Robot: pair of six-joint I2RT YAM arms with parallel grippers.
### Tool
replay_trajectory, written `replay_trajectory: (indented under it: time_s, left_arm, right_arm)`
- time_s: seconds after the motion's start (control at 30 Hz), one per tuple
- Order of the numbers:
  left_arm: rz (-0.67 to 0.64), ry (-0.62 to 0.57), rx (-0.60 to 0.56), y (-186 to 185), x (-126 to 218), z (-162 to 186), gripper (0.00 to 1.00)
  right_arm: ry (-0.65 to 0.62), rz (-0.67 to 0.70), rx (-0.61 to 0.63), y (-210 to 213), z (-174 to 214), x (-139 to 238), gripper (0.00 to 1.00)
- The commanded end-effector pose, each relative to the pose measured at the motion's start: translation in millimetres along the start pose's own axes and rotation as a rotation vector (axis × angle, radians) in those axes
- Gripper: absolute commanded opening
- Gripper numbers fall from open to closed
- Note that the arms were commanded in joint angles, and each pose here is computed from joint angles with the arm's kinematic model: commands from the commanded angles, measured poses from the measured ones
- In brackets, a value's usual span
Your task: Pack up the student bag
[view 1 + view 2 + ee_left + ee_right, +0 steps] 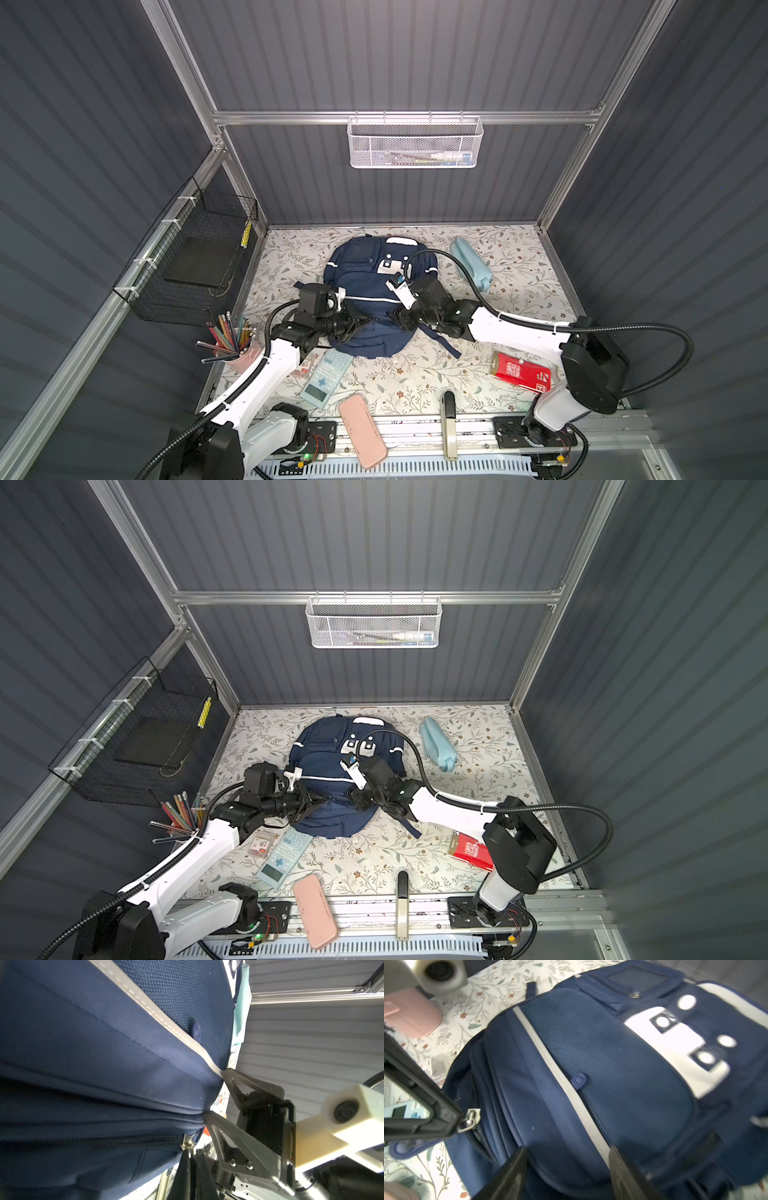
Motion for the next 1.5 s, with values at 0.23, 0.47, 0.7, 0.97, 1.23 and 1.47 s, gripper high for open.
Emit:
replay_trajectory:
  time_s: [0.23,0.47,0.7,0.97,1.23,1.47]
  left_arm:
    - [0.047,-0.037,-0.03,-6,1,-2,0.0]
    - [0.051,-0.043,-0.039,-11,4,-4,0.0]
    - [0.039,-0.04,-0.037,-10,5,-2,0.0]
    - [-0.072,-0.05,-0.069,1,6,-2,0.0]
    - [-0.237,-0.052,-0.044,40,-5,-5,0.0]
    - [-0.298,-0.137,-0.011,69,25,-26,0.0]
  right_arm:
    - [0.008,-0.247,-0.013,31,0,14,0.63]
    - [0.091,-0.196,0.045,29,21,-7,0.6]
    - [0.083,0.016,0.11,11,17,-20,0.19]
    - [0.043,0.03,0.15,-1,23,6,0.03]
    - [0.022,0.048,0.157,-28,30,32,0.01]
    - [0.008,0.034,0.133,-45,24,47,0.02]
Point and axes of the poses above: each gripper's point midway between its finger pads, its own x axis back along the fingers, its own y axis along the line the jaws close on, z = x × y, the point moved 8 cm from there along x, back along the fingers, and after that the axes turned 13 degrees about -x, right-handed, at the moved point
